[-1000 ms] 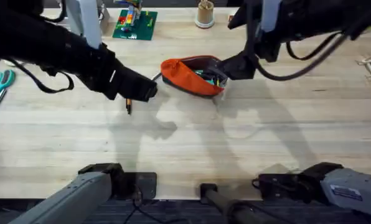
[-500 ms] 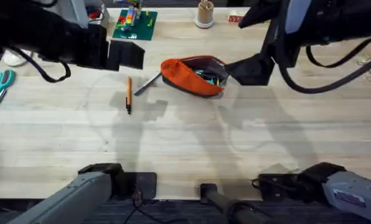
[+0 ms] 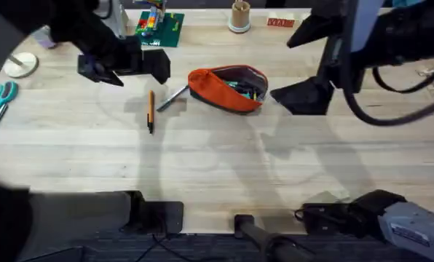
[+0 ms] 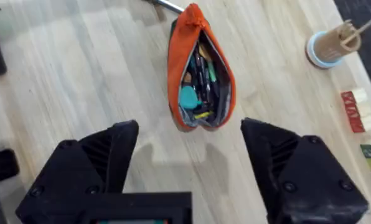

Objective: Unzip the bag, pick up the pens from the table one at a time and place them inside, then zip the bag closed.

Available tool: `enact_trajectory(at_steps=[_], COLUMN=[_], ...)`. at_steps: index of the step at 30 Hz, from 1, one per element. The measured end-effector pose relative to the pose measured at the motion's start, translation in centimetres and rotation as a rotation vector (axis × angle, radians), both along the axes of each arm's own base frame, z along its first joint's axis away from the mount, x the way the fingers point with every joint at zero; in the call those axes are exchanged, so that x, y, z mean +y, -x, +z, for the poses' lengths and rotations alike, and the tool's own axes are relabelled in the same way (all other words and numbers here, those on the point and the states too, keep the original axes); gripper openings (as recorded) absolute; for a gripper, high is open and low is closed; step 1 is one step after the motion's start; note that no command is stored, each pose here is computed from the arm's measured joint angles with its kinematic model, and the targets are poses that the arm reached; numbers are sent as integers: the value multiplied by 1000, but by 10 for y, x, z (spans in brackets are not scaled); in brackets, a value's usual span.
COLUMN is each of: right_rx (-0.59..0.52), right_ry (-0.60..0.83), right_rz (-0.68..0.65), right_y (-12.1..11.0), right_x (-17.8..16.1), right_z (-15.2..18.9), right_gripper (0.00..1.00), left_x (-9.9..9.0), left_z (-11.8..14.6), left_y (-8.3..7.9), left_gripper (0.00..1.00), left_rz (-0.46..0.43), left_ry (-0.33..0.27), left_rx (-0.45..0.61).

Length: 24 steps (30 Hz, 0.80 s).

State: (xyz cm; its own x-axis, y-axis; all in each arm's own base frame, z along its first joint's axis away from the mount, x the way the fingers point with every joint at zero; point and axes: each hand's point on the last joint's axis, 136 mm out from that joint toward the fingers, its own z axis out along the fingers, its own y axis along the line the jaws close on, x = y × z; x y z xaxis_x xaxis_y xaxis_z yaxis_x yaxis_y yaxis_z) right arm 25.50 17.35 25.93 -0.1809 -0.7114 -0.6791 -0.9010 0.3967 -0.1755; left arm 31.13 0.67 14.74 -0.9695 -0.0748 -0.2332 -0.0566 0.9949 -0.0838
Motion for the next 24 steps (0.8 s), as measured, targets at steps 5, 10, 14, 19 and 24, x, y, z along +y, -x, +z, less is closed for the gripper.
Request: enact_trajectory(at_steps=[5,10,14,19,24], right_rx=[-45,-96,-118,-120,-121], right_ry=[34,41,40,45,45], right_rz=[-40,-65,-72,-77,-77], right_y=[6,10,13,12,12], right_x=[-13,-21,-24,-25,-25], right_z=[8,19,24,24,24], right_gripper=[997,997,997,996,996], left_x=[1,1,2,5,13], left_z=[-32,-60,-81,-99,-102], left_y=[-7,-15,-29,-39,-41], left_gripper=[995,995,995,996,949], left_rz=[6,4,-24,-65,-75], left_ry=[5,9,4,-15,-64], left_rx=[90,151,152,150,152])
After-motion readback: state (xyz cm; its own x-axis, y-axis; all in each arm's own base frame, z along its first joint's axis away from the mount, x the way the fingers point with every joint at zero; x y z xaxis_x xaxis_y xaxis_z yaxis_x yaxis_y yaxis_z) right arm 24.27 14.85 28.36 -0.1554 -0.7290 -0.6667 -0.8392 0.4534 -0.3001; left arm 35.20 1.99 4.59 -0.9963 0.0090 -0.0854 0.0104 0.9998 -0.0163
